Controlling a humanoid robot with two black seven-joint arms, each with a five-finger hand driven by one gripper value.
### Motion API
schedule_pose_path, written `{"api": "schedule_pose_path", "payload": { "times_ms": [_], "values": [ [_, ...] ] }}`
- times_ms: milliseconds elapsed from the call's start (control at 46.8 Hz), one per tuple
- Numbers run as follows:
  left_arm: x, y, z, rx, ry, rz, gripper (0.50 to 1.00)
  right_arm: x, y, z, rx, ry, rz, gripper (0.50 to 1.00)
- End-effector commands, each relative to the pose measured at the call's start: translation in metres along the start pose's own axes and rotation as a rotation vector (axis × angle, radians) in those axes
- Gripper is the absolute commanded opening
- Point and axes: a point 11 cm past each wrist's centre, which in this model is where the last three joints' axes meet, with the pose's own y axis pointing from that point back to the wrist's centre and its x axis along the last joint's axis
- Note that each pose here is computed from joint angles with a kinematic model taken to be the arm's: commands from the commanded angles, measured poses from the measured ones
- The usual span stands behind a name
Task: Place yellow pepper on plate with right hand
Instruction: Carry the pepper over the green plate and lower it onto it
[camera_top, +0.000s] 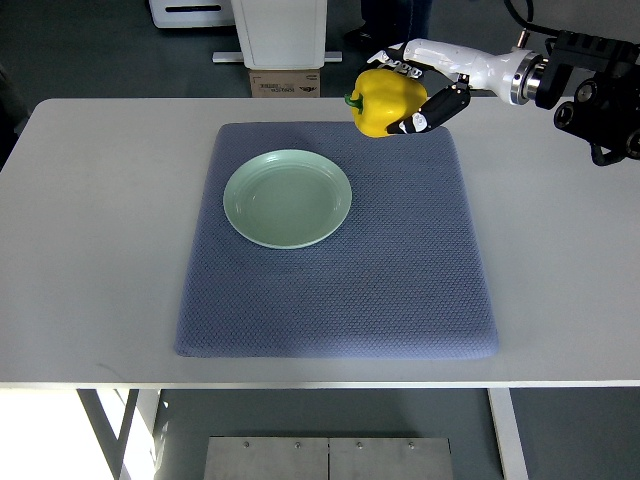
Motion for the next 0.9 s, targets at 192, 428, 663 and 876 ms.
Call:
{"api": "schedule_pose_path", "payload": {
  "times_ms": [192,428,663,876],
  "values": [
    [0.000,0.000,0.000,-0.001,0.000,0.000,1.000,-0.030,-0.037,-0.036,0.095,-0.044,-0.039,0.500],
    [0.000,0.000,0.000,0.001,0.000,0.000,1.000,-0.075,-0.066,-0.058,0.148,-0.068,-0.104,0.500],
    [0.000,0.000,0.000,0.001,0.000,0.000,1.000,-0.086,-0.070,-0.034,0.090,-0.071,-0.068,0.500],
    [0.000,0.000,0.000,0.001,0.000,0.000,1.000,-0.103,-0.066,-0.018,0.061,-0.104,-0.075,0.500]
  ]
}}
